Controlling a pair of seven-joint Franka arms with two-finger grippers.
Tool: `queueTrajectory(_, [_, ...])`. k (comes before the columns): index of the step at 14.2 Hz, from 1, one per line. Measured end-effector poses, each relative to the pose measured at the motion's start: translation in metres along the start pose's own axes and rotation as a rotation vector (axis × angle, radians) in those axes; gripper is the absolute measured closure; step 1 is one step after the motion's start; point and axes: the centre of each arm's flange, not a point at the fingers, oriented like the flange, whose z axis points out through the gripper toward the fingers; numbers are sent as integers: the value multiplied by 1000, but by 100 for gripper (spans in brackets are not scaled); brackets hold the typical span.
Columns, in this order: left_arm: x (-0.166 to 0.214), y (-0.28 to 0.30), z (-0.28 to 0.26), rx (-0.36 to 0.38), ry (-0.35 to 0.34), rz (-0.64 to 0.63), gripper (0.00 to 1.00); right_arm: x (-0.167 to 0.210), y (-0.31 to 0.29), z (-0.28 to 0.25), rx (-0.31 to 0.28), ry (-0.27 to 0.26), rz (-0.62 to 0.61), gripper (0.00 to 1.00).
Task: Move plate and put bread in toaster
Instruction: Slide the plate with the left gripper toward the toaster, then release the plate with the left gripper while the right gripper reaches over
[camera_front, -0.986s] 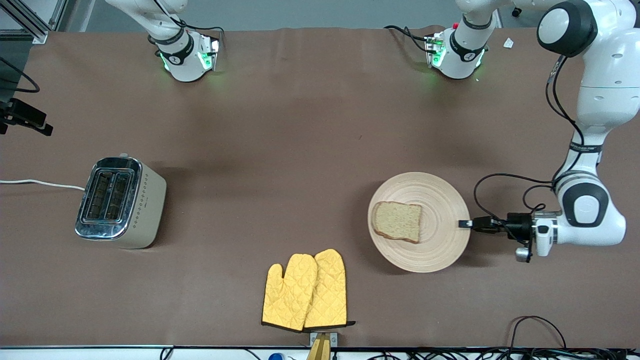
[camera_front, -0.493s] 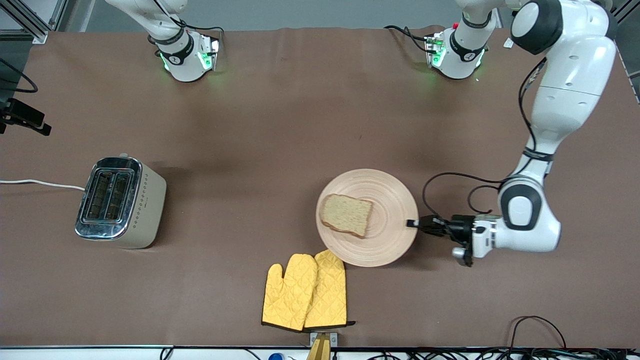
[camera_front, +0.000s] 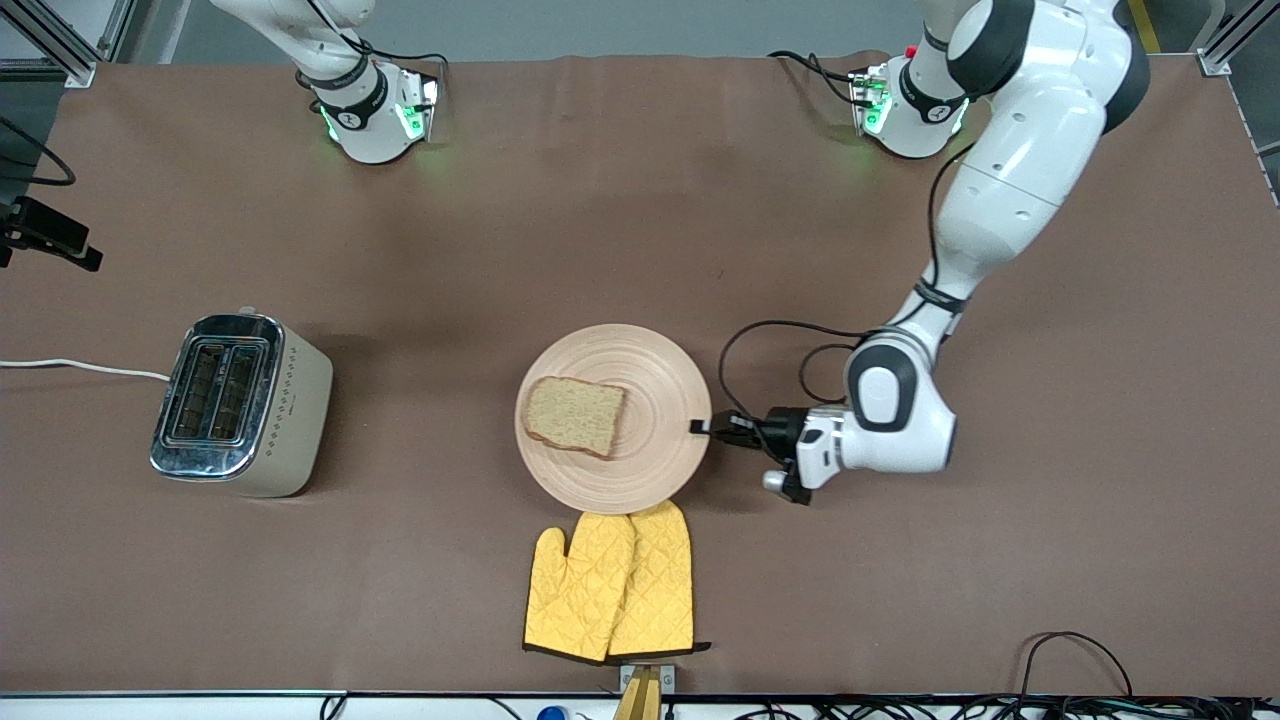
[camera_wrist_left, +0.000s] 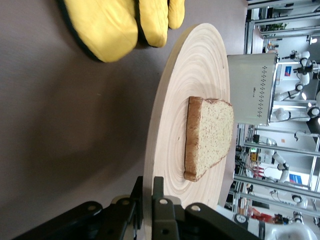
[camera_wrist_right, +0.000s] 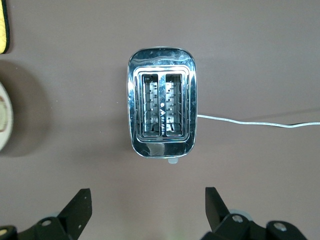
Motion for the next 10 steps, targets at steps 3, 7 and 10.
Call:
queueTrajectory(3, [-13, -9, 44, 50, 23, -20, 91, 0, 0, 0, 0, 0, 0, 0])
queueTrajectory(7, [-14, -11, 50, 42, 30, -27, 91, 0, 0, 0, 0, 0, 0, 0])
queueTrajectory(10, [-10, -13, 42, 44, 45, -35, 79, 0, 0, 0, 0, 0, 0, 0])
